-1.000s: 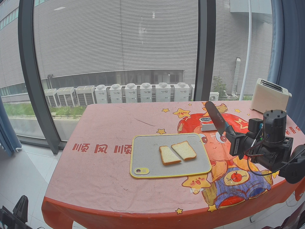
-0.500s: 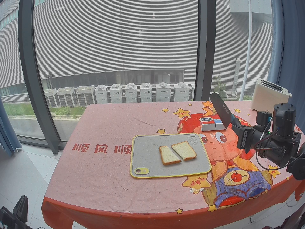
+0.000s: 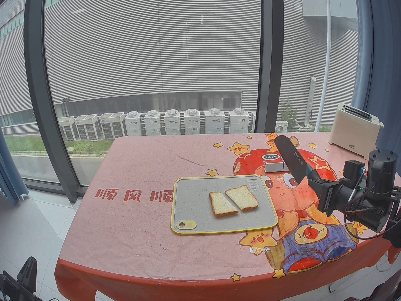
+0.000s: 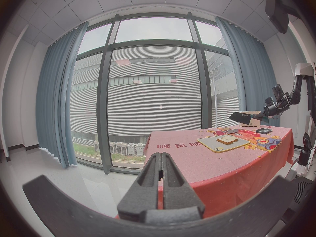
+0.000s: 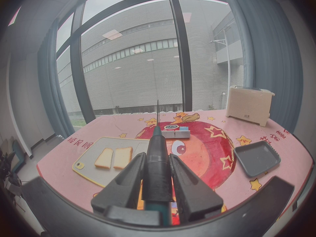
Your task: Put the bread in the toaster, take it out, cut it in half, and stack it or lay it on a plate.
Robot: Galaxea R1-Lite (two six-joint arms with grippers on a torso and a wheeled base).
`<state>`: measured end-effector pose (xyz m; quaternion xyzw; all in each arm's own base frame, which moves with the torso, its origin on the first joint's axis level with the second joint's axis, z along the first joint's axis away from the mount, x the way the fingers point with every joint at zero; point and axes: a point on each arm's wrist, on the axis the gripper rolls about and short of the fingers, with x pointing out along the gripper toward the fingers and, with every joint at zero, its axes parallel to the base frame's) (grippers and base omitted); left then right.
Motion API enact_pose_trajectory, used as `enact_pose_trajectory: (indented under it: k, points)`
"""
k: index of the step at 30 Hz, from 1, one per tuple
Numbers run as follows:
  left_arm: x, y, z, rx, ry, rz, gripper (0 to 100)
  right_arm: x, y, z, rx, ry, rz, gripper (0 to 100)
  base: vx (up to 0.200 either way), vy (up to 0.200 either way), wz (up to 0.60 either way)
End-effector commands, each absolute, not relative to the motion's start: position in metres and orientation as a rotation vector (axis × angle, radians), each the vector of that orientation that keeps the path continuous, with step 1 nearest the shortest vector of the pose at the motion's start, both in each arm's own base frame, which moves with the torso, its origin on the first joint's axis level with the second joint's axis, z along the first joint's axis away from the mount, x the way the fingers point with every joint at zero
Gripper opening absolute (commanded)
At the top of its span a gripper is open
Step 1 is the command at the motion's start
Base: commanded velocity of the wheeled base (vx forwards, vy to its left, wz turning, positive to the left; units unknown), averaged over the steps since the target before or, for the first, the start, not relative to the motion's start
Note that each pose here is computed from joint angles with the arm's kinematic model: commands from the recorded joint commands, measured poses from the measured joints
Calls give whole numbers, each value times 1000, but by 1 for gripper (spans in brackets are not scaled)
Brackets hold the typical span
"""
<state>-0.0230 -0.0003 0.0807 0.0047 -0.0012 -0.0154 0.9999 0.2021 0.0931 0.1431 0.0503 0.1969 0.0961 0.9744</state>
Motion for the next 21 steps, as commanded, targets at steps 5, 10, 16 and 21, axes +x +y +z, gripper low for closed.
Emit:
enact_pose_trajectory:
  k: [5, 10, 16, 21]
  points:
    - [-23, 0, 75, 9, 0, -31, 0, 204, 89, 137, 122, 422, 169, 0, 0, 0, 0]
    - [-23, 0, 75, 9, 0, -31, 0, 208, 89, 128, 108, 457, 147, 0, 0, 0, 0]
    - [-23, 0, 75, 9, 0, -31, 0, 215, 86, 123, 105, 473, 116, 0, 0, 0, 0]
    - [-23, 0, 75, 9, 0, -31, 0, 218, 79, 123, 113, 472, 88, 0, 0, 0, 0]
